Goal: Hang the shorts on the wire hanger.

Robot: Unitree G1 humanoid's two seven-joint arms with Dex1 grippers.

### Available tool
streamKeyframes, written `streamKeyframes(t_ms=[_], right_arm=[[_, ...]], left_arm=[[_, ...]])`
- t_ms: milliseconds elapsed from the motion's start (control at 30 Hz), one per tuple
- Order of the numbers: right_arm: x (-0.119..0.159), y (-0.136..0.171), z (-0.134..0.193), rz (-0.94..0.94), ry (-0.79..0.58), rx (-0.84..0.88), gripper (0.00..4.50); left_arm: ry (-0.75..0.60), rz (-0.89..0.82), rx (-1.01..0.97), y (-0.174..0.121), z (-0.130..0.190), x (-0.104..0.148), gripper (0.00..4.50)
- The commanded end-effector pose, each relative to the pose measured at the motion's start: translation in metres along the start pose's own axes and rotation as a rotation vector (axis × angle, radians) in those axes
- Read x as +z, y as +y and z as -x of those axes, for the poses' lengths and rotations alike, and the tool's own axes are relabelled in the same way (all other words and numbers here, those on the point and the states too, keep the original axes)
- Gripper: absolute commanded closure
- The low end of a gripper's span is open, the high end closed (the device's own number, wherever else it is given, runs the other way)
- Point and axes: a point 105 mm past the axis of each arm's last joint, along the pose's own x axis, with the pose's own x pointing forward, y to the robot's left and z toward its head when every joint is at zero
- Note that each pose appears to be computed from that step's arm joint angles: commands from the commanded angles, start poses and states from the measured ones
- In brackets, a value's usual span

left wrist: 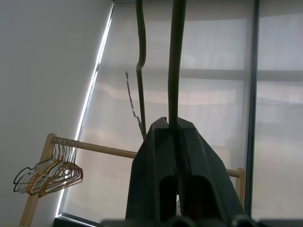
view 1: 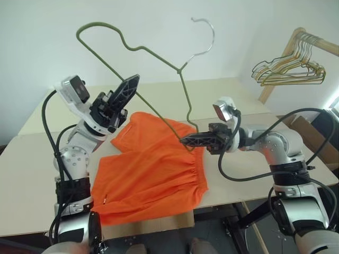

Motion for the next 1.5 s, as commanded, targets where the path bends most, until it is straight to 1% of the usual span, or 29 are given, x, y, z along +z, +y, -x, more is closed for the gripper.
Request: streamKeyframes(t_ms=[33, 100, 167, 233, 267, 333, 400, 433, 467, 500, 567, 633, 700, 767, 867, 1000, 1167, 1267, 1367, 1500], right_arm=[[0.013, 0.005, -0.001, 0.061, -0.018, 0.009, 4.49], [0.014, 0.006, 0.0, 0.063, -0.027, 0.009, 4.5], [0.015, 0.007, 0.001, 0.065, -0.038, 0.01, 4.5], [0.018, 0.009, 0.004, 0.062, -0.065, 0.007, 4.5], [0.019, 0.009, 0.005, 0.061, -0.075, 0.004, 4.5], [0.021, 0.008, 0.013, 0.051, -0.11, -0.043, 4.5], [0.016, 0.007, 0.032, 0.019, -0.14, -0.13, 4.5], [0.012, 0.007, 0.041, 0.003, -0.145, -0.167, 4.5], [0.01, 0.008, 0.046, -0.008, -0.148, -0.188, 4.5], [0.006, 0.009, 0.051, -0.026, -0.147, -0.21, 4.5], [-0.007, 0.012, 0.068, -0.069, -0.136, -0.277, 4.5], [-0.033, 0.014, 0.096, -0.151, -0.103, -0.422, 4.5], [-0.049, 0.017, 0.115, -0.225, -0.101, -0.519, 4.5], [-0.065, 0.025, 0.135, -0.32, -0.115, -0.594, 4.5], [-0.093, 0.038, 0.155, -0.464, -0.052, -0.685, 4.5], [-0.115, 0.057, 0.169, -0.633, -0.06, -0.651, 4.5], [-0.144, 0.071, 0.184, -0.803, -0.023, -0.652, 4.5], [-0.148, 0.073, 0.193, -0.834, -0.029, -0.656, 4.5], [-0.158, 0.07, 0.201, -0.872, -0.004, -0.688, 4.5], [-0.166, 0.065, 0.204, -0.897, 0.02, -0.702, 4.5]], left_arm=[[0.036, 0.003, 0.008, 0.0, -0.002, -0.004, 4.24], [0.075, 0.021, 0.017, 0.002, 0.0, -0.011, 3.76], [0.105, 0.016, 0.043, 0.006, 0.003, -0.017, 3.15], [0.175, 0.019, 0.132, 0.019, 0.012, -0.03, 2.46], [0.204, 0.018, 0.161, 0.022, 0.016, -0.035, 2.21], [0.357, -0.021, 0.281, 0.038, 0.033, -0.056, 1.54], [0.476, -0.062, 0.362, 0.047, 0.052, -0.072, 0.82], [0.511, -0.075, 0.374, 0.047, 0.058, -0.076, 0.56], [0.529, -0.082, 0.376, 0.046, 0.061, -0.078, 0.21], [0.556, -0.096, 0.371, 0.045, 0.064, -0.08, 0.04], [0.632, -0.128, 0.354, 0.04, 0.073, -0.086, 0.04], [0.743, -0.16, 0.332, 0.036, 0.088, -0.095, 0.04], [0.79, -0.175, 0.314, 0.033, 0.094, -0.097, 0.04], [0.842, -0.224, 0.266, 0.027, 0.096, -0.097, 0.04], [0.909, -0.26, 0.193, 0.02, 0.097, -0.096, 0.04], [0.96, -0.279, 0.155, 0.02, 0.1, -0.096, 0.04], [0.96, -0.278, 0.126, 0.02, 0.096, -0.096, 0.04], [0.973, -0.272, 0.1, 0.018, 0.095, -0.101, 0.04], [0.974, -0.271, 0.097, 0.017, 0.094, -0.105, 0.04], [0.955, -0.253, 0.104, 0.015, 0.092, -0.107, 0.04]])
